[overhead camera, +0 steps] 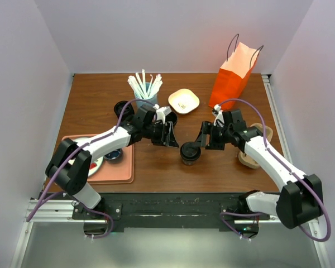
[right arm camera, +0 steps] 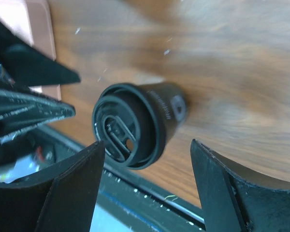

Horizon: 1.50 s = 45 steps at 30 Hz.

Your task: Pack the takeout coffee

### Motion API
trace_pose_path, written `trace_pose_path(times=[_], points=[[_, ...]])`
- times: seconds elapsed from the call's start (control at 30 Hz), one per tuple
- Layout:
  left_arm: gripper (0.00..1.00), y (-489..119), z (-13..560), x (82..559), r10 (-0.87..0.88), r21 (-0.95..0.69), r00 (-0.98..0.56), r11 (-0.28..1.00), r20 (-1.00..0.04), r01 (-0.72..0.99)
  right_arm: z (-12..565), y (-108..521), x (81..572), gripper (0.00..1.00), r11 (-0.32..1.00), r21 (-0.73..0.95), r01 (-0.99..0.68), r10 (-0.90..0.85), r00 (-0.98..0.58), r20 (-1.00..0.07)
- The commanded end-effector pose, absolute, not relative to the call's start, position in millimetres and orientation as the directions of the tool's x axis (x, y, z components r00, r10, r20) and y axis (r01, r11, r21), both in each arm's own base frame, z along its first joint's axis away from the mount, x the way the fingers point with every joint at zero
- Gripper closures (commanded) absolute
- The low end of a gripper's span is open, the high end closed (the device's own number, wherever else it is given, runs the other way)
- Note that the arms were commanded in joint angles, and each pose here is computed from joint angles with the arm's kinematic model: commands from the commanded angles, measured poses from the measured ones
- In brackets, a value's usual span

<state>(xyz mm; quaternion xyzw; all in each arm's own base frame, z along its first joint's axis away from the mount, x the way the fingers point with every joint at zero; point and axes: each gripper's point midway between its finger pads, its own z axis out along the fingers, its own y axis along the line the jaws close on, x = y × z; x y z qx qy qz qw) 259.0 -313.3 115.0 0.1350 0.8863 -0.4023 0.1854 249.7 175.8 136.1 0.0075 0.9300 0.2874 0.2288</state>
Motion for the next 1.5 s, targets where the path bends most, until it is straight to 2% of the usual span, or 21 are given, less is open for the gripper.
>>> trace_pose_path(times=[0.0, 0.63, 1.1, 1.27, 1.47], points=[[0.42, -326, 127, 262, 0.094, -0.692, -0.876, 0.577, -0.472, 0.435, 145, 202, 249, 0.26, 0.712, 0.652, -0.259, 0.073, -0.897, -0.436], [0.45, -327, 97, 261, 0.115, -0.697, -0.899, 0.592, -0.423, 0.404, 106, 211, 241, 0.34, 0.662, 0.703, -0.26, 0.0, -0.938, -0.347], [0.47, -324, 92, 261, 0.121, -0.682, -0.902, 0.614, -0.415, 0.397, 70, 205, 226, 0.43, 0.679, 0.7, -0.22, -0.009, -0.957, -0.292], [0.46, -324, 104, 267, 0.123, -0.663, -0.887, 0.62, -0.445, 0.419, 60, 203, 223, 0.46, 0.684, 0.701, -0.203, 0.002, -0.96, -0.28], [0.46, -321, 93, 259, 0.125, -0.674, -0.899, 0.621, -0.419, 0.4, 50, 202, 219, 0.49, 0.687, 0.7, -0.196, 0.0, -0.963, -0.269]])
